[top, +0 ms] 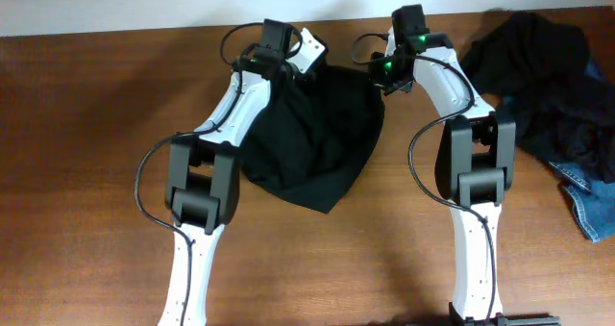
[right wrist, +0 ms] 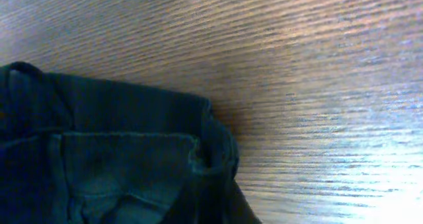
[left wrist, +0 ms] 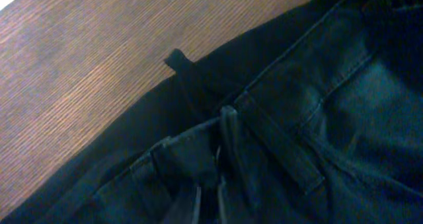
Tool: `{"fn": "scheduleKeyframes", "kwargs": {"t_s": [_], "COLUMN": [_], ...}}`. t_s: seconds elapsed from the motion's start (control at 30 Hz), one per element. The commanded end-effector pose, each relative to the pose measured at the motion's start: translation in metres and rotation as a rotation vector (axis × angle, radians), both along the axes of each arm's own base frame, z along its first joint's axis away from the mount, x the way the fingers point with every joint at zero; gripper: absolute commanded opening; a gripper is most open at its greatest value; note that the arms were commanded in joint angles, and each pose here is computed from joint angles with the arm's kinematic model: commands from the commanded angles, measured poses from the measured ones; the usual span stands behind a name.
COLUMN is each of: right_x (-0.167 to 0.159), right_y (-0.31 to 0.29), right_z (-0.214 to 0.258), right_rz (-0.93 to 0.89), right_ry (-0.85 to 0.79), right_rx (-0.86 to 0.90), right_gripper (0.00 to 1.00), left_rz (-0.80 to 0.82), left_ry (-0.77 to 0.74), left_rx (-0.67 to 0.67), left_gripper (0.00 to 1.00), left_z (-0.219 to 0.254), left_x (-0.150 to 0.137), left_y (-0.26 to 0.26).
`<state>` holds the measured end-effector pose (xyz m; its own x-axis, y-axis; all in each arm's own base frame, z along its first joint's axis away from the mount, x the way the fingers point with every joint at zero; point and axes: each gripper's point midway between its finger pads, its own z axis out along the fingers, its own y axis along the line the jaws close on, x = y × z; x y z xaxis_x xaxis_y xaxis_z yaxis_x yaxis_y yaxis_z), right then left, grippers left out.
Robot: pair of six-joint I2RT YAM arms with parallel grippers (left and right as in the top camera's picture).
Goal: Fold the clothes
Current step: 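Grasp the pants waistband with both grippers at its two corners, then lift the pants by the waistband with both grippers and shake them out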
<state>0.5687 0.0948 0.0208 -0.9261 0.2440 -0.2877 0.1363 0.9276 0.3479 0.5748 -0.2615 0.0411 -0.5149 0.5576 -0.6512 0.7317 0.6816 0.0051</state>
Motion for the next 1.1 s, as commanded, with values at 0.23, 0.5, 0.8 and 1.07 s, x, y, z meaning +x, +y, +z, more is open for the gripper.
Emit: {"fn": "scheduleKeyframes", "kwargs": {"t_s": [0.23, 0.5, 0.8, 1.07], "right_x": [0.000, -0.022, -0.070, -0.124], "right_y": [0.003, 0.001, 0.008, 0.057], "right_z": [0.072, 0.213, 0.298, 0.330], "right_rz": [0.111, 0.181, 0.225, 0.496], "right_ry": [-0.124, -0.346, -0.463, -0.537], "right_rx": [-0.040, -0.075, -0.080, -0.152], "right_gripper": [0.04, 0.04, 0.04, 0.04], "left_rz": [0.142, 0.188, 0.234, 0.277], "left_ry": [-0.185, -0.250, -0.298, -0.321], "left_rx": [-0.002, -0.023, -0.075, -0.081], "left_gripper": [0.00, 0.00, 0.00, 0.15], "left_z": [0.108, 0.197, 0.240, 0.255], "left_x": [0.049, 0.041, 0.035, 0.038], "left_y": [0.021, 0.054, 0.065, 0.091]}}
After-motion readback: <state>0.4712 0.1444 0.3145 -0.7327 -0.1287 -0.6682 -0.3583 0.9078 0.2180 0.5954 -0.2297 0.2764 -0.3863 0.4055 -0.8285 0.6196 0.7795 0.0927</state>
